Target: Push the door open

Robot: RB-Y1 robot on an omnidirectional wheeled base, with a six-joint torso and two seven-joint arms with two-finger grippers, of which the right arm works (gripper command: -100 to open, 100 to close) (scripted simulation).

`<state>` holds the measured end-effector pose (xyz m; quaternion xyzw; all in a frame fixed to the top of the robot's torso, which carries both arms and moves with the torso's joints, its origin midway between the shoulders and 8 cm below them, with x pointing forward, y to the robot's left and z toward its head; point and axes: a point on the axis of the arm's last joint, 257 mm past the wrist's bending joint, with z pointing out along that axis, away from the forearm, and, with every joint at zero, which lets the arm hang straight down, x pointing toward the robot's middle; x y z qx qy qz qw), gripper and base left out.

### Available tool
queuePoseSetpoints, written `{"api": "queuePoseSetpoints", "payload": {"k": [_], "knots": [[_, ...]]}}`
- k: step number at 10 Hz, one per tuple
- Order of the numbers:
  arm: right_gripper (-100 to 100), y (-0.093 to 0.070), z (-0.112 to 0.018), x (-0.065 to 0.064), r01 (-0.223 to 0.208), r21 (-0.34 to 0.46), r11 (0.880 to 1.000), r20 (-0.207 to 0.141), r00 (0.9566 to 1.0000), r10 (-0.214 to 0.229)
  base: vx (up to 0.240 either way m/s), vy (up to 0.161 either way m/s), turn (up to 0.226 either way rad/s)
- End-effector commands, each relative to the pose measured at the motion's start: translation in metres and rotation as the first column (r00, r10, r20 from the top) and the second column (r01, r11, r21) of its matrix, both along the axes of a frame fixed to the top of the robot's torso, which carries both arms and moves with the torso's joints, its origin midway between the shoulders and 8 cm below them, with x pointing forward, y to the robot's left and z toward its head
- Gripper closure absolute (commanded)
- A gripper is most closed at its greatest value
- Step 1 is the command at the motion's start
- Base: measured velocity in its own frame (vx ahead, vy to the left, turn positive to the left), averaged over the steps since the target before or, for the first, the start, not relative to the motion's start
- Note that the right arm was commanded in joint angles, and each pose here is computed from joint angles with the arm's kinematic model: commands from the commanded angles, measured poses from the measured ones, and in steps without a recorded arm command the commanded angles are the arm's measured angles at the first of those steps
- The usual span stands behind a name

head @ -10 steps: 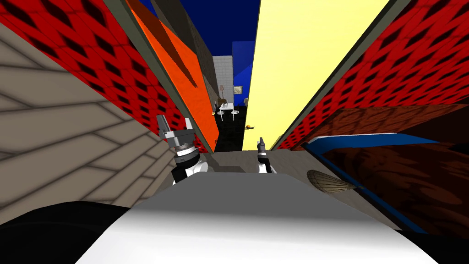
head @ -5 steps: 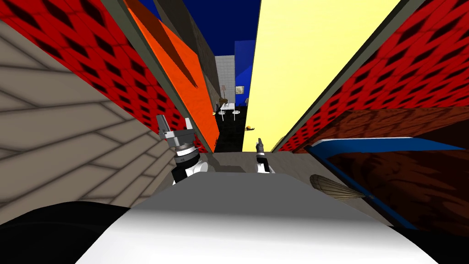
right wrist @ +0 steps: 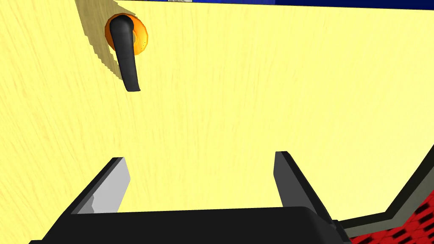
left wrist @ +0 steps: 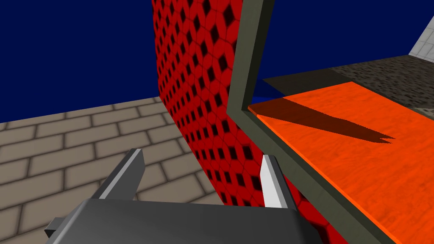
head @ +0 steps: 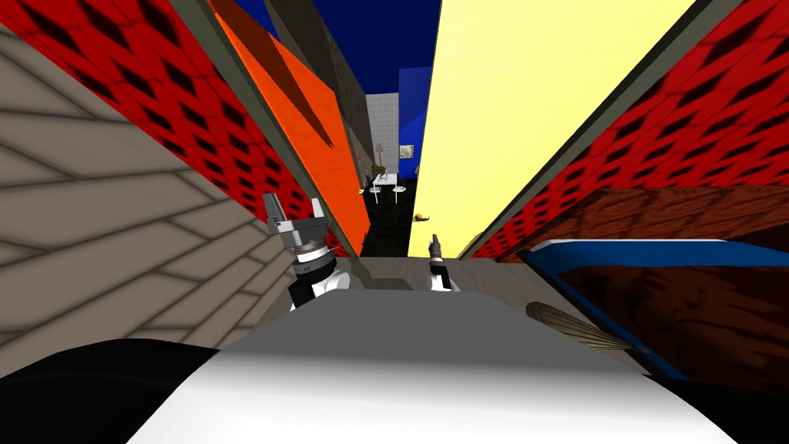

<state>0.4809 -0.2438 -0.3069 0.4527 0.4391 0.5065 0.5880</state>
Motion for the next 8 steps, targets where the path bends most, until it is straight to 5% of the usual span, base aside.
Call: {"api": "queuePoseSetpoints", "payload": {"k": [1, 8], "knots": [[-100, 0.004, -0.009, 0.003, 0.001, 0.009, 1.0, -0.017, 0.9998, -0.001, 0.078, -0.08, 0.079], [-100, 0.017, -0.046, 0.006, 0.007, 0.038, 0.999, -0.101, 0.9948, -0.003, 0.064, -0.064, 0.061]]}}
